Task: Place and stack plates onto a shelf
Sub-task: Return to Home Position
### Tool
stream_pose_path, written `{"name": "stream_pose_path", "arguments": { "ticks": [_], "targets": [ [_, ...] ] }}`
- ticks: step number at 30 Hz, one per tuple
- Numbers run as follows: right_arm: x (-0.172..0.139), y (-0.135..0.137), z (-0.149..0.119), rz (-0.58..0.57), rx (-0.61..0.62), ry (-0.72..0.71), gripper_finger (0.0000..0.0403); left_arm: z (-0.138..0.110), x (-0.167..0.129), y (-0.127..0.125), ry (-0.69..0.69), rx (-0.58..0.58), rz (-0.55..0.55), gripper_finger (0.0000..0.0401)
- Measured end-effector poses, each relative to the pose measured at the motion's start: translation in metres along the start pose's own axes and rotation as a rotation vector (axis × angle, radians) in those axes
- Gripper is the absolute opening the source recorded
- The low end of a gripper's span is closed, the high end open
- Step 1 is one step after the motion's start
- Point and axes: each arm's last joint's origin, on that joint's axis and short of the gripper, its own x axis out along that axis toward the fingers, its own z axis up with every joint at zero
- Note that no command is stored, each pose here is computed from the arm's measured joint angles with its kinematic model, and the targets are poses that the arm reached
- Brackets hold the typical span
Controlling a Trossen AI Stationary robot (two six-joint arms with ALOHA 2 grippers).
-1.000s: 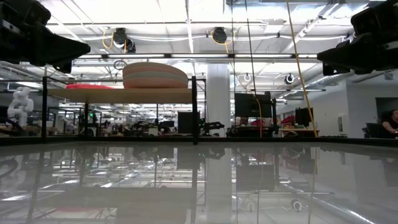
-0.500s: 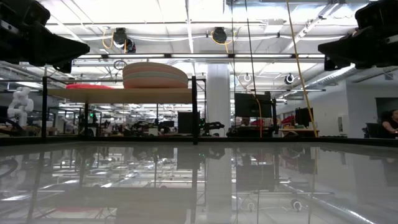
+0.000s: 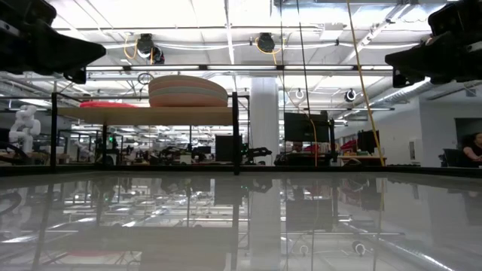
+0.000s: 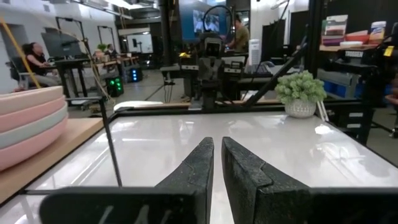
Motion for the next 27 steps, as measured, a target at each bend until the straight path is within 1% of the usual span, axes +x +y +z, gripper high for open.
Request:
{"name": "stream_pose_path", "arguments": {
  "ticks": [7, 12, 23, 27],
  "targets": [
    [0.000, 0.000, 0.000, 0.000, -0.002, -0.002, 0.0000, 0.000, 0.001, 0.005, 0.004, 0.012, 0.051, 0.0039],
    [0.000, 0.000, 0.000, 0.000, -0.002, -0.003, 0.0000, -0.001, 0.002, 0.006, 0.006, 0.015, 0.016, 0.0039],
    [0.000, 0.000, 0.000, 0.000, -0.002, -0.004, 0.0000, -0.002, 0.003, 0.012, 0.012, 0.022, 0.049, 0.0039],
    [0.000, 0.000, 0.000, 0.000, -0.002, -0.005, 0.0000, -0.002, 0.003, 0.011, 0.009, 0.014, 0.002, 0.0039]
  ]
}}
